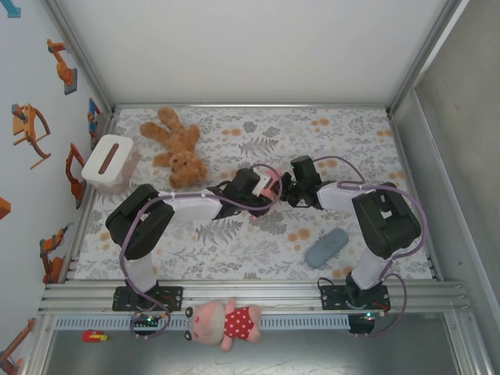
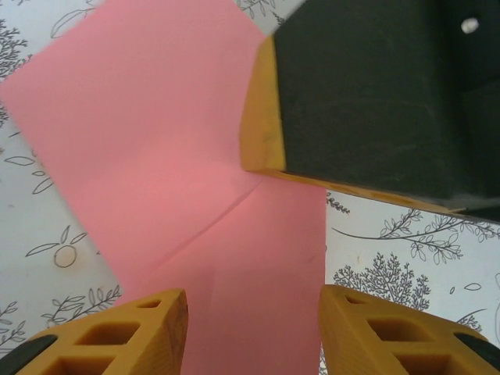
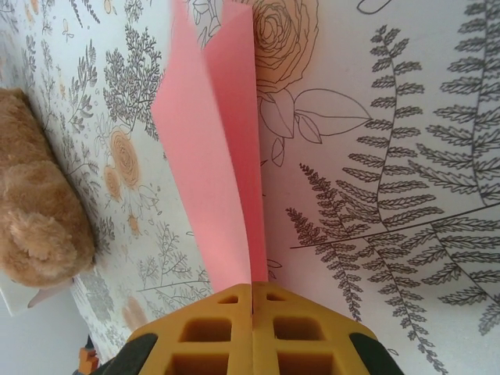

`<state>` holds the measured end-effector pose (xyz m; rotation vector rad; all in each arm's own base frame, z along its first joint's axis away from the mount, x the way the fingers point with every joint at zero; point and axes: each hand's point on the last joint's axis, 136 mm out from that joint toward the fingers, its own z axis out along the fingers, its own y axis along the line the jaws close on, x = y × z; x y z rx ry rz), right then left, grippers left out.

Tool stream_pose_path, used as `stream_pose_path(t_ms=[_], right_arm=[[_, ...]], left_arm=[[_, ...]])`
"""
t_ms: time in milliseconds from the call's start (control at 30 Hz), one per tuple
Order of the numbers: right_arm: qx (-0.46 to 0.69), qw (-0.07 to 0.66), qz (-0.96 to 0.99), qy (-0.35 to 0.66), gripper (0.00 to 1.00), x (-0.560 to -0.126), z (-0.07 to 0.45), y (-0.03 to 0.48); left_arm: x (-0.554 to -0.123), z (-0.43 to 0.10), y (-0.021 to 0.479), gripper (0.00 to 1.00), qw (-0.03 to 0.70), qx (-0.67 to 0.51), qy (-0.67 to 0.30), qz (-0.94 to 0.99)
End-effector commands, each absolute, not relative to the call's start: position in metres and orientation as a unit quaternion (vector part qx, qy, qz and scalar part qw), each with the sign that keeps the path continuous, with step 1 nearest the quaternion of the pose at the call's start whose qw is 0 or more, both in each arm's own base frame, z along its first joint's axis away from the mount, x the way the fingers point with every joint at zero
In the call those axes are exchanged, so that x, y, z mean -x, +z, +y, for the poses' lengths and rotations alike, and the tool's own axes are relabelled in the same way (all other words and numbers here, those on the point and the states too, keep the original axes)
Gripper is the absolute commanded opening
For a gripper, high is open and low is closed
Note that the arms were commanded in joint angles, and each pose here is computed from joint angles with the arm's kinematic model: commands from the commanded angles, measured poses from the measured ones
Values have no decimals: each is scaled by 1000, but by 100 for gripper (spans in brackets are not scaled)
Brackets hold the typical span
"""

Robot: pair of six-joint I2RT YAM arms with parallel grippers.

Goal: Fold a paper plane with a square sheet of paper (pick it up from the middle)
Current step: Fold the wing for the fifth time at the center of the table.

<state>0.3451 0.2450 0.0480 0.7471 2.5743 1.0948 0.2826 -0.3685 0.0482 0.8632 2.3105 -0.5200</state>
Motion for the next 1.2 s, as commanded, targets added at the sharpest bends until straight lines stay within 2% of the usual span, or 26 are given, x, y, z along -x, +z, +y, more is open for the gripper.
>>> stream_pose_path(t_ms=[0,233,467,933,1167], right_arm=[[-264,123,874,388,0,-350,248,64],[-265,118,873,392,0,-349,248,64],[-269,118,874,388,0,-349,246,61],[-272,111,876,382,0,-349,245,56],[-265,110,874,392,0,-349,249,61]], left_arm=[[-285,-369,42,49,329,-353,-167,860],[-290,-365,37,54,350,-354,-127,858],[-284,-372,50,58,361,-357,-140,850],[-273,-373,86,57,378,-331,-202,841],[-272,-377,70,57,362,-340,-195,846]])
